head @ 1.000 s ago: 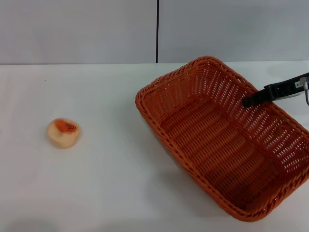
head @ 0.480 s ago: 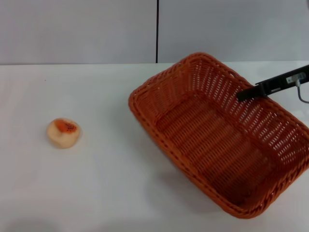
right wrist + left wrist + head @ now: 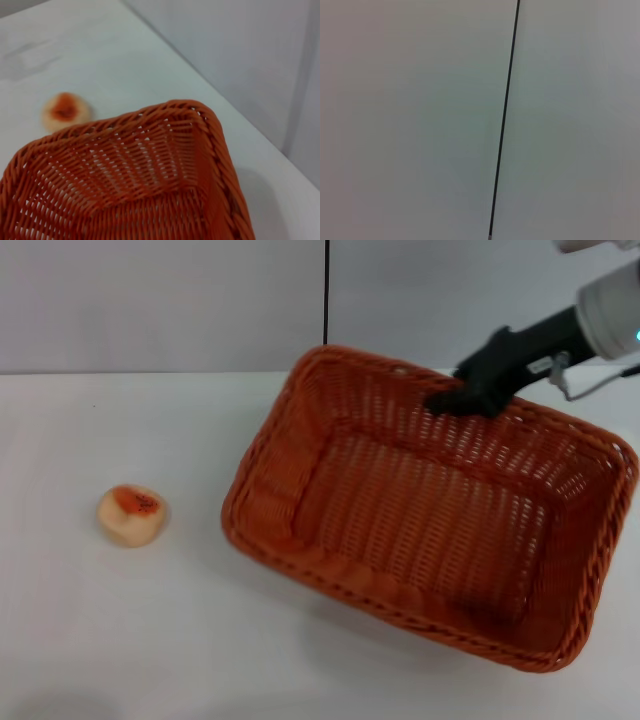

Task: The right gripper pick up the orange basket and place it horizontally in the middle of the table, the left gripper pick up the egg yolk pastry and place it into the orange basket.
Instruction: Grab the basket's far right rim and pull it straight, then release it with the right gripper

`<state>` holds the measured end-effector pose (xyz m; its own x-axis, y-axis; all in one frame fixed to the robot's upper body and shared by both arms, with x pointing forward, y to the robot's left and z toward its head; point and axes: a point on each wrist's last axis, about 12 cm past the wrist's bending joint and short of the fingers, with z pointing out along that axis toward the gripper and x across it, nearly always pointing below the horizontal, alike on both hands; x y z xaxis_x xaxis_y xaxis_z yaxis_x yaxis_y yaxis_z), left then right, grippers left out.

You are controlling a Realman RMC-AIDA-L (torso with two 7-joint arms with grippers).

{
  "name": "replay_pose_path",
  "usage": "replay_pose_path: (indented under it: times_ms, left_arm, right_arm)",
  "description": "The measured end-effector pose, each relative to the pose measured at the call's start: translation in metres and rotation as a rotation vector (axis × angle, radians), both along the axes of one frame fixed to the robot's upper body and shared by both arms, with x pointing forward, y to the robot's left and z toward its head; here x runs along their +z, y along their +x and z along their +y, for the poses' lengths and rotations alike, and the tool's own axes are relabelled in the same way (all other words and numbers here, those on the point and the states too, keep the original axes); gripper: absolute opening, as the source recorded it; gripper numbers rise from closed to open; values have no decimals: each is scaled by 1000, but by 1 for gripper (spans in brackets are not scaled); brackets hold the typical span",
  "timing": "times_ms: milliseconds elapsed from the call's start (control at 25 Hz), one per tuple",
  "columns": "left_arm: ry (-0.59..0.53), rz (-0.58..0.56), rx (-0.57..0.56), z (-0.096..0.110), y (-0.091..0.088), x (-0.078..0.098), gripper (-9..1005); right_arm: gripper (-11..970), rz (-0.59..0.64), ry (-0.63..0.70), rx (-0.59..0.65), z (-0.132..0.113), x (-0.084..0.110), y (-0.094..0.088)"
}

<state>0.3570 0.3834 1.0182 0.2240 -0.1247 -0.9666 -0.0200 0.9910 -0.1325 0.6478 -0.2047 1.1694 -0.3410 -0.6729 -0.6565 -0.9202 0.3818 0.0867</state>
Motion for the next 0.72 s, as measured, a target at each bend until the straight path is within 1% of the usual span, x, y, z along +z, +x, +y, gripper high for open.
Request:
replay_pose_path:
  times_ms: [40, 80, 160, 200, 240, 280, 440, 720]
  left_arm:
    - [4, -1, 4, 1, -6, 0, 783]
    - [4, -1, 4, 1, -6, 0, 783]
    - [11, -5, 9, 2, -11, 1, 782]
    - [11, -5, 9, 2, -11, 1, 782]
    - [13, -10, 14, 2, -16, 1, 782]
    - [13, -10, 14, 2, -16, 1, 782]
    - [12, -19, 19, 2, -27, 2, 781]
    - [5, -24, 8, -2, -27, 2, 779]
  right_arm:
    - [153, -44, -11, 79, 11, 2, 1]
    - [153, -44, -11, 79, 11, 2, 1]
    - [153, -84, -28, 152, 23, 3, 1]
    - [153, -104, -37, 188, 29, 2, 1]
    - [153, -132, -46, 237, 38, 1, 0]
    - [153, -132, -46, 237, 38, 1, 0]
    - [154, -203, -52, 318, 53, -2, 0]
    - [154, -215, -23, 348, 58, -8, -2]
